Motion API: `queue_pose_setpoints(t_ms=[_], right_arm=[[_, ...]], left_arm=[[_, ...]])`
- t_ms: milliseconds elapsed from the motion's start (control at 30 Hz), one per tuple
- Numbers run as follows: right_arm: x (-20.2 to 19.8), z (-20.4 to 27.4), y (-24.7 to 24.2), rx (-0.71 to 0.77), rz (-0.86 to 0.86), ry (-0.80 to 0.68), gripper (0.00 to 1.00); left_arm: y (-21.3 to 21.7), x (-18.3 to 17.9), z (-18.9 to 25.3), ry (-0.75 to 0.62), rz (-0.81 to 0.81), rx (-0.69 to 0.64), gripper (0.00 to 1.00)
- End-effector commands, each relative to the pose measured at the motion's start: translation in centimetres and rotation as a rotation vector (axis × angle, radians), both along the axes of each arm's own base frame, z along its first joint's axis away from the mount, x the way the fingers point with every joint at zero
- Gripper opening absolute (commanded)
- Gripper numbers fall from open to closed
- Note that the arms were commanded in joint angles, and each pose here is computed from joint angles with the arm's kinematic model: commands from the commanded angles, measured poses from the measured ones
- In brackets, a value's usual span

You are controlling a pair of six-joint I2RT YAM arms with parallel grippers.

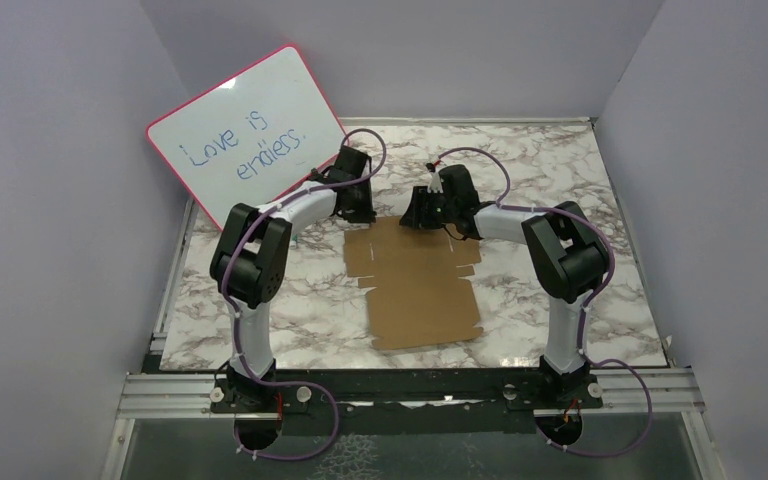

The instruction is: Fold the paper box

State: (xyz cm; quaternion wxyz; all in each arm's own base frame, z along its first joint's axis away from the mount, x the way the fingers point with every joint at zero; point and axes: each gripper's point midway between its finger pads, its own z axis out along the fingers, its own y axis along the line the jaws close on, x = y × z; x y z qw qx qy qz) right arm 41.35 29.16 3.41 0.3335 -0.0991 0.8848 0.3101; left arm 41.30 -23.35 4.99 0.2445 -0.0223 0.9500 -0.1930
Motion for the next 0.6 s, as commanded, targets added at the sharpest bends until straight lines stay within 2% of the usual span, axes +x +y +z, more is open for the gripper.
queue_pose_setpoints(t_ms=[0,167,333,567], right_arm=[[-1.1,-2.4,-0.7,-0.064,-0.025,0.075,0.49],[-1.2,-1.9,-0.7,-0.058,-0.028,0.065,0.49],[-1.2,0.1,-0.6,-0.032,-0.021,0.029,0.49],[-1.7,3.6,0.0,0.024,0.026,-0.031,0.50]], left_arm=[[-0.1,0.2,0.2,-0.008,-0.027,0.065,0.21],[0.0,0.0,0.8,-0.018,-0.041,0.061,0.35],[1.6,-0.1,3.5,-0.061,-0.008,0.038,0.51],[3.9,-2.2,6.8,-0.122,0.042,-0.062,0.59]])
